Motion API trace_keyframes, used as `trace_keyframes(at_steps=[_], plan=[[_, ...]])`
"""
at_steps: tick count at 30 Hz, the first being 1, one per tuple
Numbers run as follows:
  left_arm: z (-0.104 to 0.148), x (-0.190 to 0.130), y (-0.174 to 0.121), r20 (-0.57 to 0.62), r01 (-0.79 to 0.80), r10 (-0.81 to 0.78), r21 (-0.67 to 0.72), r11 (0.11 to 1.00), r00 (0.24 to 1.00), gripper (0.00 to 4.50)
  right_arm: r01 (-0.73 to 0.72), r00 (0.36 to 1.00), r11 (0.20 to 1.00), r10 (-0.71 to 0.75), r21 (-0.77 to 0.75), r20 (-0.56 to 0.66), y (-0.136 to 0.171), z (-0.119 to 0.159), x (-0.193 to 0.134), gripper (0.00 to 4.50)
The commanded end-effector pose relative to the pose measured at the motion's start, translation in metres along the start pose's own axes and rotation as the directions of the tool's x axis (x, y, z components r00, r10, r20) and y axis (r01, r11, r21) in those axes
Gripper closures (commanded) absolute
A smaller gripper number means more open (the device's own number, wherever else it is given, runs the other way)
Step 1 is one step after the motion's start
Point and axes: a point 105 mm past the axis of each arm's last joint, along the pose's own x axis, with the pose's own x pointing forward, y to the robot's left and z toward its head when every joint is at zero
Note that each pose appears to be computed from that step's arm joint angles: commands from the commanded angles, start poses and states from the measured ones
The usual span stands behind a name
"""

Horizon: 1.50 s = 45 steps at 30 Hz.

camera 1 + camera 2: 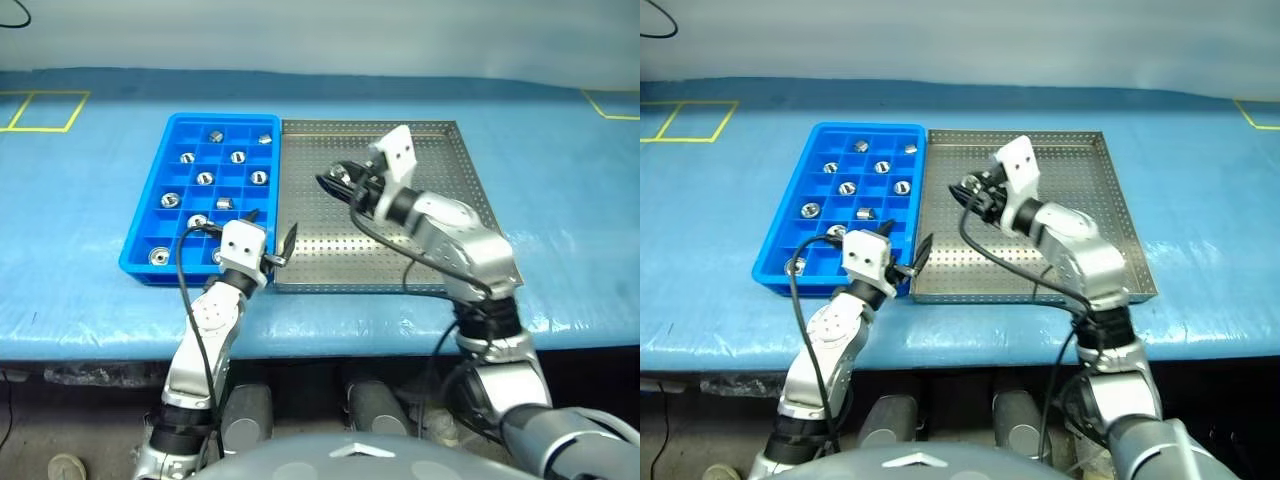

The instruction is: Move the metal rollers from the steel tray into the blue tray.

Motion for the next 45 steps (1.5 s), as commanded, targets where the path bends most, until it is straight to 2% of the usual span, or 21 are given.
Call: trace_keyframes(at_steps=[1,6,12,20,26,28,31,32,34,36,40,45], plan=[[0.015,-0.011,0.008,0.047,-0.066,0.065,0.011,0.998,0.997,0.54,-0.037,0.999,0.999,0.037,-0.036,-0.007,0.006,-0.001,0.024,2.78],[0.012,-0.026,0.011,0.029,-0.136,0.135,0.004,0.991,0.99,0.54,-0.021,0.997,1.0,0.019,-0.02,-0.079,0.005,-0.021,0.052,2.78],[0.007,-0.035,0.016,0.003,-0.174,0.174,0.014,0.985,0.985,0.54,-0.029,0.992,0.999,0.025,-0.029,-0.126,0.008,-0.037,0.065,2.78],[0.007,-0.031,0.013,0.004,-0.16,0.159,0.018,0.987,0.987,0.54,-0.099,0.975,0.993,0.085,-0.057,-0.207,0.01,-0.053,0.054,2.78],[0.008,-0.029,0.013,0.006,-0.144,0.144,0.024,0.989,0.99,0.54,-0.1,0.961,0.99,0.07,-0.1,-0.266,0.003,-0.064,0.041,2.78],[0.009,-0.028,0.012,0.005,-0.136,0.136,0.03,0.99,0.991,0.54,-0.092,0.963,0.991,0.065,-0.093,-0.262,0.001,-0.064,0.038,2.05],[0.011,-0.024,0.011,0.012,-0.114,0.113,0.041,0.993,0.994,0.54,-0.088,0.974,0.991,0.065,-0.097,-0.216,0.002,-0.056,0.035,1.19],[0.013,-0.022,0.011,0.016,-0.104,0.104,0.044,0.994,0.994,0.54,-0.09,0.979,0.991,0.069,-0.1,-0.19,0.003,-0.052,0.033,1.19],[0.015,-0.018,0.01,0.027,-0.084,0.083,0.045,0.995,0.996,0.54,-0.073,0.989,0.991,0.057,-0.108,-0.14,0.001,-0.044,0.028,1.19],[0.017,-0.009,0.007,0.035,-0.045,0.043,0.056,0.997,0.998,0.54,0.007,0.998,0.995,-0.014,-0.102,-0.065,-0.009,-0.034,0.016,1.19],[0.025,0.012,0.001,0.07,0.055,-0.058,0.056,0.997,0.996,0.54,0.082,0.994,0.995,-0.077,-0.062,0.071,-0.012,-0.019,-0.026,1.19],[0.027,0.03,-0.004,0.093,0.151,-0.156,0.059,0.987,0.983,0.54,0.267,0.964,0.96,-0.264,-0.086,0.04,-0.027,-0.037,-0.078,1.19]])
